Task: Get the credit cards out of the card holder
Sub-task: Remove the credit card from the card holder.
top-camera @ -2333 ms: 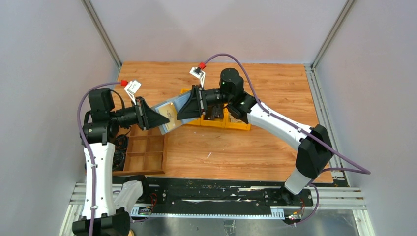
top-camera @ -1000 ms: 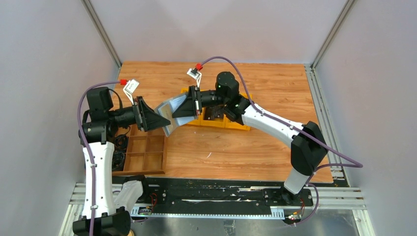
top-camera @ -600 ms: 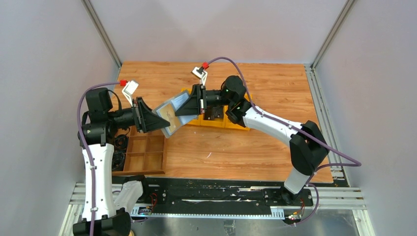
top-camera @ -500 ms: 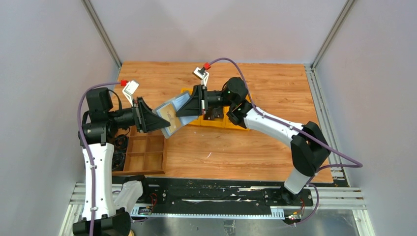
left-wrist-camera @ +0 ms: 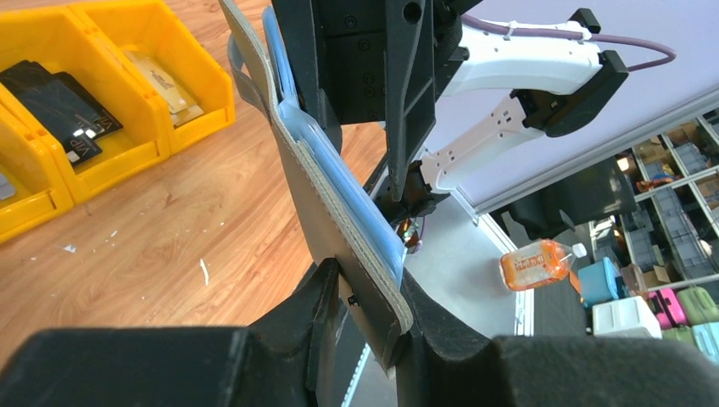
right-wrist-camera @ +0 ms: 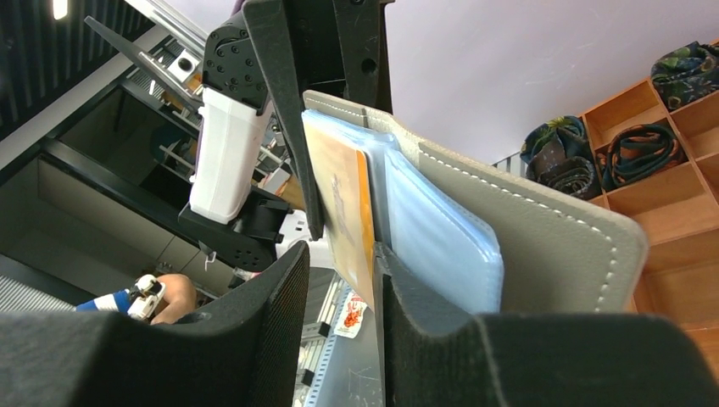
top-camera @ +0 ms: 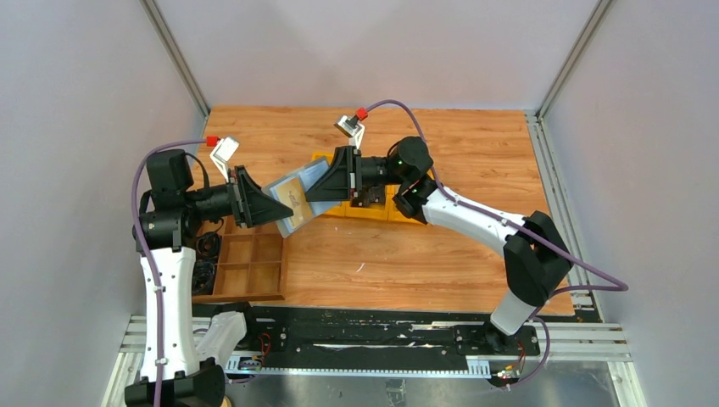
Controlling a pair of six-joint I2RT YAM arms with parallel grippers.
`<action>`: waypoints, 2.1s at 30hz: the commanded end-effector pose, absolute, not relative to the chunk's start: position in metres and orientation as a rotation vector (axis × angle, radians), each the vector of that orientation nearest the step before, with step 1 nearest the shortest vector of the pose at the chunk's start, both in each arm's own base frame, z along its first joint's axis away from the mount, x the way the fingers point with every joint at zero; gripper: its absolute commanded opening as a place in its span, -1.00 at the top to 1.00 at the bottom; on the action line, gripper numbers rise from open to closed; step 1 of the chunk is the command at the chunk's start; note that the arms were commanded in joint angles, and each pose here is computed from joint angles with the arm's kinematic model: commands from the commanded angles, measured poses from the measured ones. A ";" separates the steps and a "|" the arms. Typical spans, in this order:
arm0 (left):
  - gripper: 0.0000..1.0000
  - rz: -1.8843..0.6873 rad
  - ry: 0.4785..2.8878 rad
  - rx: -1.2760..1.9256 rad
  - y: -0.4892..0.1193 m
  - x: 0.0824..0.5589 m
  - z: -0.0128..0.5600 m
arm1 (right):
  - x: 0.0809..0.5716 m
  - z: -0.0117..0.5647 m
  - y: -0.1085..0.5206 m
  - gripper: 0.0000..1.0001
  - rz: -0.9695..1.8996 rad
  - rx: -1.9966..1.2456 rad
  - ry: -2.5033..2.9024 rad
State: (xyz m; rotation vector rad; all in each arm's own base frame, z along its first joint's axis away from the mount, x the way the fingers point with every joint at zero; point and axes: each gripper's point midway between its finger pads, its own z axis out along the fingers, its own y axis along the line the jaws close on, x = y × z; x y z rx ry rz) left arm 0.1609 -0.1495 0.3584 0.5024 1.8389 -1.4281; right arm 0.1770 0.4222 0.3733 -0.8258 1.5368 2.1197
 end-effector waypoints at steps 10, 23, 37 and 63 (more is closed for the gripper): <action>1.00 -1.438 1.707 0.667 -0.156 0.136 0.383 | 0.142 0.355 0.439 0.35 2.161 -0.947 1.593; 1.00 -1.480 1.624 0.759 -0.159 0.118 0.397 | 0.151 0.361 0.428 0.03 2.189 -0.898 1.525; 1.00 -1.460 1.623 0.761 -0.159 0.118 0.397 | 0.168 0.365 0.424 0.02 1.951 -0.871 1.584; 1.00 -1.234 1.782 0.577 -0.146 0.163 0.370 | 0.131 0.384 0.406 0.81 2.027 -0.999 1.503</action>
